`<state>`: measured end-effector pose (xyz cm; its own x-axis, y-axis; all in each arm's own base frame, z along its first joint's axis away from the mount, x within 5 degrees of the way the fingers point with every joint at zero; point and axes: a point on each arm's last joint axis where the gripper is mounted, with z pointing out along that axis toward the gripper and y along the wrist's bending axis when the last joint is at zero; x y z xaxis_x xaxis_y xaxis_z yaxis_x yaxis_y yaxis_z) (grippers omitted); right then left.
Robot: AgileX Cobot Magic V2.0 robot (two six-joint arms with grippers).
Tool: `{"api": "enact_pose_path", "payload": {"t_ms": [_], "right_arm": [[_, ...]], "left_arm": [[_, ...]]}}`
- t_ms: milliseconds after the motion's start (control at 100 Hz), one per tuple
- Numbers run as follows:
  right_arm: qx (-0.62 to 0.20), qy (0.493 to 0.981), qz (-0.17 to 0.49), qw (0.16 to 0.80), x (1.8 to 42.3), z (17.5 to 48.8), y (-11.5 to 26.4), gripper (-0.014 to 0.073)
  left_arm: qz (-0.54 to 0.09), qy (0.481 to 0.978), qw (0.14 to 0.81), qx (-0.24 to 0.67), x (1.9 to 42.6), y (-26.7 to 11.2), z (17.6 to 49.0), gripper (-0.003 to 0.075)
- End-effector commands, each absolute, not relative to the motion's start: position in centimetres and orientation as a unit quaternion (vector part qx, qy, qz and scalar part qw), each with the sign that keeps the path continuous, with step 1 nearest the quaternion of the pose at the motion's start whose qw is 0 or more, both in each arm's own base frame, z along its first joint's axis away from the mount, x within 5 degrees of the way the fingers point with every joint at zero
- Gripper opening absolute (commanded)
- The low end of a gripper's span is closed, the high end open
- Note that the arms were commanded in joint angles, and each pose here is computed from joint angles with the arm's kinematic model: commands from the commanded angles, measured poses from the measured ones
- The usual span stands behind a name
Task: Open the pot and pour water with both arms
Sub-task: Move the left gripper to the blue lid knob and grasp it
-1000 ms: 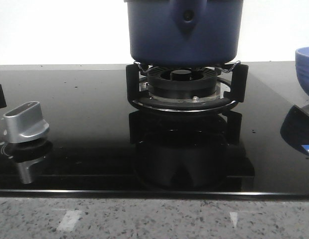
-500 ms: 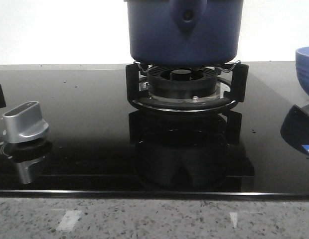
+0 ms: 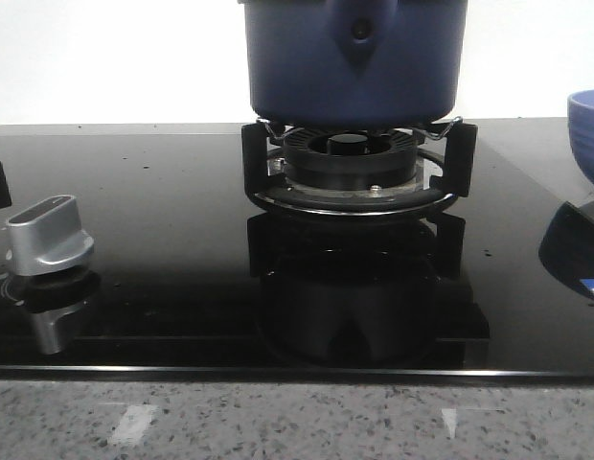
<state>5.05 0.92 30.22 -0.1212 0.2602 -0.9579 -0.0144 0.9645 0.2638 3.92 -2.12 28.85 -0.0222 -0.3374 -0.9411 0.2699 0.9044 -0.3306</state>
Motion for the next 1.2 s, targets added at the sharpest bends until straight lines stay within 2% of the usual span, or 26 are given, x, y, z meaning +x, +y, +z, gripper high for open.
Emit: {"api": "enact_pose_path", "payload": {"t_ms": [0, 80, 130, 170, 250, 310, 320, 440, 510, 620, 820, 1190], "right_arm": [[0.047, 0.728, 0.055, 0.682, 5.2, 32.9, 0.6, -0.0069], [0.034, 0.715, 0.03, 0.698, 5.1, 33.7, 0.3, -0.0069], [0.031, 0.713, 0.02, 0.7, 5.1, 33.8, 0.3, -0.006], [0.031, 0.714, 0.02, 0.699, 5.1, 33.8, 0.3, -0.0045], [0.03, 0.717, 0.021, 0.696, 5.1, 33.7, 0.3, 0.0041], [0.03, 0.716, 0.021, 0.697, 5.1, 33.7, 0.3, 0.0132], [0.03, 0.716, 0.021, 0.698, 5.1, 33.7, 0.3, 0.0168], [0.031, 0.708, 0.019, 0.705, 5.1, 33.9, 0.2, 0.035], [0.032, 0.704, 0.019, 0.709, 5.1, 34.0, 0.2, 0.0398], [0.033, 0.701, 0.018, 0.712, 5.1, 34.1, 0.2, 0.0398], [0.033, 0.704, 0.02, 0.709, 5.1, 34.0, 0.2, 0.0393], [0.039, 0.714, 0.04, 0.698, 5.1, 33.7, 0.4, 0.0393]], "left_arm": [[-0.183, 0.68, 0.71, 0.013, 4.5, -2.2, 31.2, -0.0019], [-0.169, 0.696, 0.698, 0.032, 5.4, -2.3, 31.7, 0.001], [-0.163, 0.704, 0.69, 0.04, 6.1, -2.4, 32.0, 0.0078], [-0.16, 0.706, 0.688, 0.049, 6.4, -2.5, 32.2, 0.0162], [-0.164, 0.705, 0.687, 0.061, 7.1, -2.7, 32.8, 0.0336], [-0.168, 0.702, 0.688, 0.079, 7.3, -3.0, 33.4, 0.0398], [-0.169, 0.701, 0.688, 0.082, 7.4, -3.0, 33.6, 0.0403], [-0.16, 0.688, 0.692, 0.148, 8.0, -3.8, 35.0, 0.0395], [-0.166, 0.685, 0.687, 0.176, 8.7, -4.4, 35.8, 0.0395], [-0.189, 0.683, 0.673, 0.209, 10.3, -5.8, 36.8, 0.0403], [-0.221, 0.672, 0.65, 0.277, 13.5, -9.1, 38.6, 0.0471], [-0.25, 0.661, 0.621, 0.339, 19.2, -16.7, 40.5, 0.0473]]}}
